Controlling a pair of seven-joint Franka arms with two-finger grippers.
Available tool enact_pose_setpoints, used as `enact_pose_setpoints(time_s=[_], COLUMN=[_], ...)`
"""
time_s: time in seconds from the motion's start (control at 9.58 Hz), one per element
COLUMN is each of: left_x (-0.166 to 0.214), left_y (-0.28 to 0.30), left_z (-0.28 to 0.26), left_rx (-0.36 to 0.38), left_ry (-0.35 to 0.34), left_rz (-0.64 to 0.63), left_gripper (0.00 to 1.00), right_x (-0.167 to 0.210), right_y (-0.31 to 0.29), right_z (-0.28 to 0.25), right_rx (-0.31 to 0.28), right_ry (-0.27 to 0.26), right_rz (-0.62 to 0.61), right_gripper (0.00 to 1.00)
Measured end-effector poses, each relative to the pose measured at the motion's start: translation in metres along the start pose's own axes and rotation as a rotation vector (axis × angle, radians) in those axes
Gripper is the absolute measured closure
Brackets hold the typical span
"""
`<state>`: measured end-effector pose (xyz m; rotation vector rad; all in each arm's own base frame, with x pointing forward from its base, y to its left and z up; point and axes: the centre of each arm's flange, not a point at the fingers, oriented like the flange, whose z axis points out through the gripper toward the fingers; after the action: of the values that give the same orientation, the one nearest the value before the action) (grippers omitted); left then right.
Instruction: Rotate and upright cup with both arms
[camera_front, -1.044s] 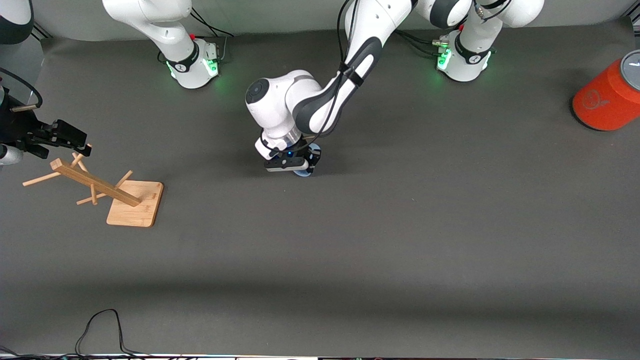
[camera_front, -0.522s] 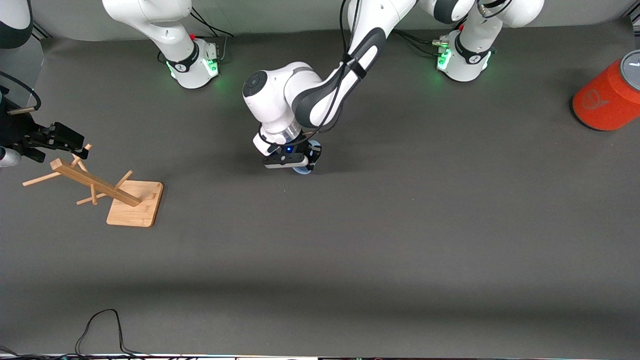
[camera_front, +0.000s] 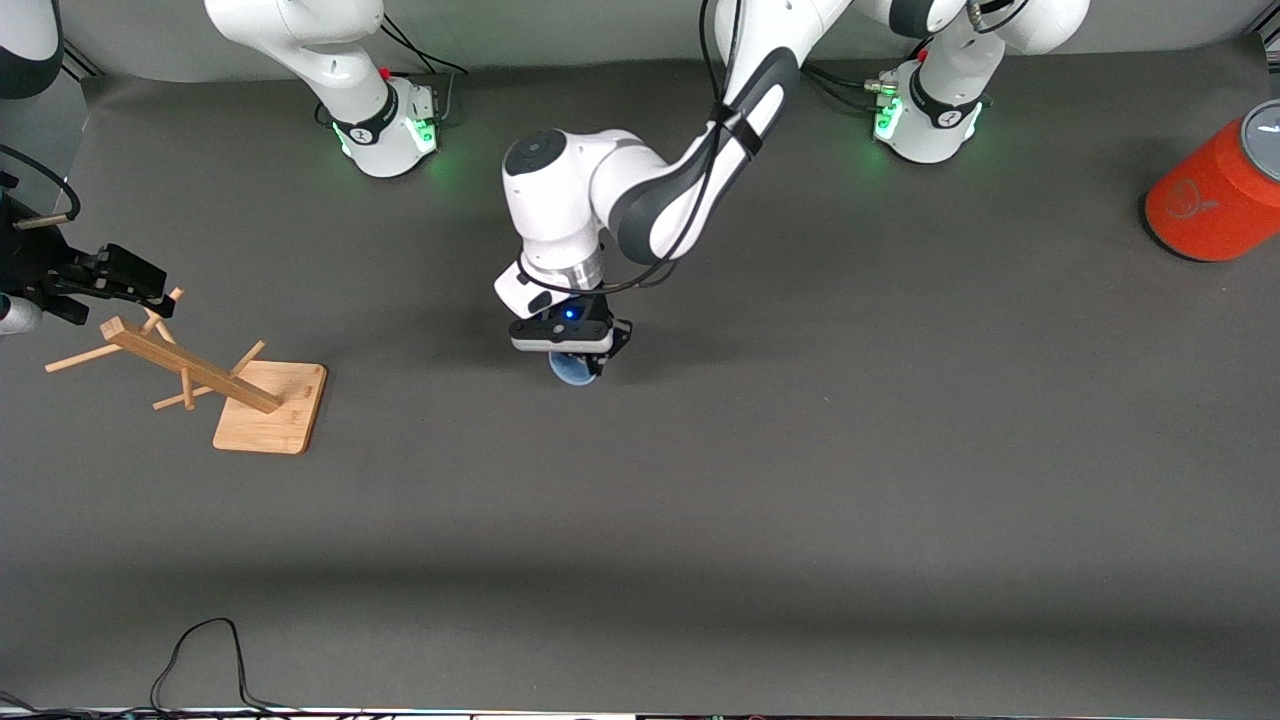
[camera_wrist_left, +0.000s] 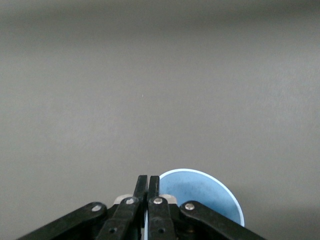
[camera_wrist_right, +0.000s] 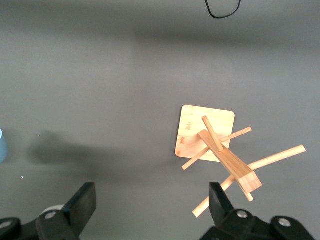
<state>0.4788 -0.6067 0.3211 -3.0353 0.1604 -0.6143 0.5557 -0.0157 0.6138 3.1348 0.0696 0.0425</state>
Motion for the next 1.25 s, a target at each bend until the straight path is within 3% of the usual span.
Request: enact_pose_setpoints(time_s=[0.31, 0.52, 0.84, 1.25], left_x=[-0.011, -0.024, -0.045, -0.062], left_y=[-0.051, -0.094, -0.119, -0.136], left_z=[0.027, 0.032, 0.032, 0.046], left_rx=[-0.148, -0.232, -0.264, -0.279], left_ry=[0.149, 0.212, 0.286, 0.286], left_rz=[0.032, 0.032, 0.070, 0.075], left_gripper=[0.96, 0.96, 0.96, 0.96], right_x=[-0.003, -0.004, -0.003, -0.001], right_y=[0.000, -0.001, -0.001, -0.001], right_z=[0.004, 0.006, 0.007, 0.014], right_rx=[0.002, 0.003, 0.003, 0.004], right_ry=[-0.032, -0.045, -0.051, -0.063], right_rz=[0.000, 0.000, -0.002, -0.002], right_gripper=[0.00, 0.00, 0.00, 0.00])
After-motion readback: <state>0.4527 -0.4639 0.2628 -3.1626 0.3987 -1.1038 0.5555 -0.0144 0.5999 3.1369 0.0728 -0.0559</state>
